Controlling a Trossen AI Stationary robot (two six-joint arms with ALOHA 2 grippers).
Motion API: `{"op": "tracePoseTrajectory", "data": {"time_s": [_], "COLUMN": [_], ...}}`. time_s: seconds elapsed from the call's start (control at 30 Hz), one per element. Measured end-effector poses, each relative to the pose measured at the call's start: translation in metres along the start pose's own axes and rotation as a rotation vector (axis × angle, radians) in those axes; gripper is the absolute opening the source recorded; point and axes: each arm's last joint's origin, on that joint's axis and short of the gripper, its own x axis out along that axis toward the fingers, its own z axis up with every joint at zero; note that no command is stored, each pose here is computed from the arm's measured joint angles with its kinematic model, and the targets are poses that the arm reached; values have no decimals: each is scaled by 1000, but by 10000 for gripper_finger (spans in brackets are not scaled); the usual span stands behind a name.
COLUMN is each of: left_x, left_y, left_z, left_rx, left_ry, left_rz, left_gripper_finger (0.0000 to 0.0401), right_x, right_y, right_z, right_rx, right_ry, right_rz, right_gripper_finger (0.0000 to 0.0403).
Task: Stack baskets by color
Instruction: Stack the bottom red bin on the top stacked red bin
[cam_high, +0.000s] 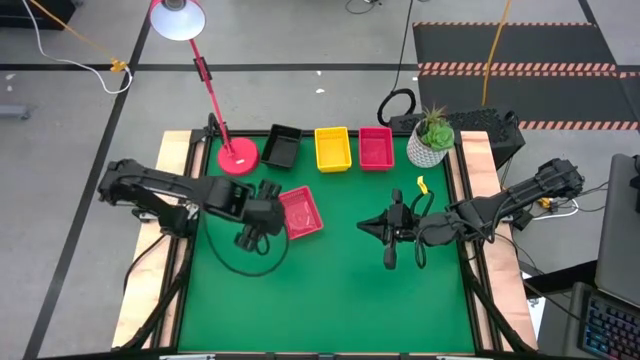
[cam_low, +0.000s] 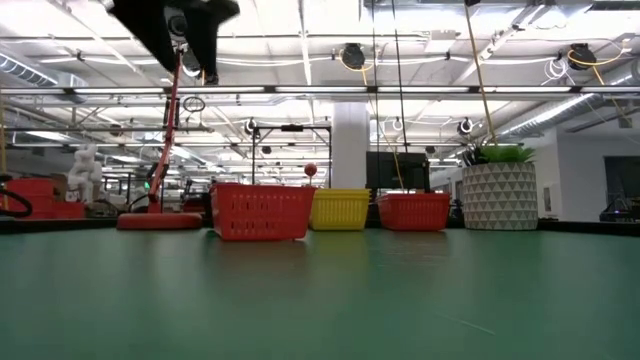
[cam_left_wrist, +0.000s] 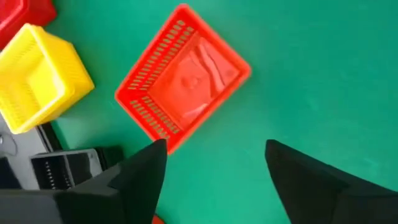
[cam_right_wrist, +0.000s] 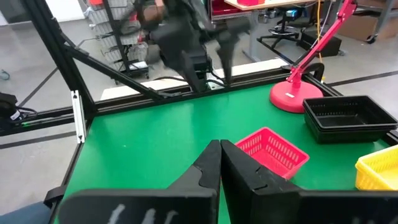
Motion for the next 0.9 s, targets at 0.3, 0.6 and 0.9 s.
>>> {"op": "tracePoseTrajectory", "data": {"time_s": [0.3, 0.6, 0.9], "left_x": [55, 102, 128], "left_y": [2, -1, -4], "left_z": [-6, 2, 9], "left_rx": [47, 108, 180], "left_ry": [-26, 87, 124], "left_rz": [-1, -91, -114], "left_gripper_finger": [269, 246, 246], "right_x": [0, 0, 0], "right_y": [0, 0, 0], "right_z": [0, 0, -1], "right_rx": [0, -3, -6], "right_ry": [0, 0, 6], "right_rz": [0, 0, -2], "right_gripper_finger": [4, 4, 4]}}
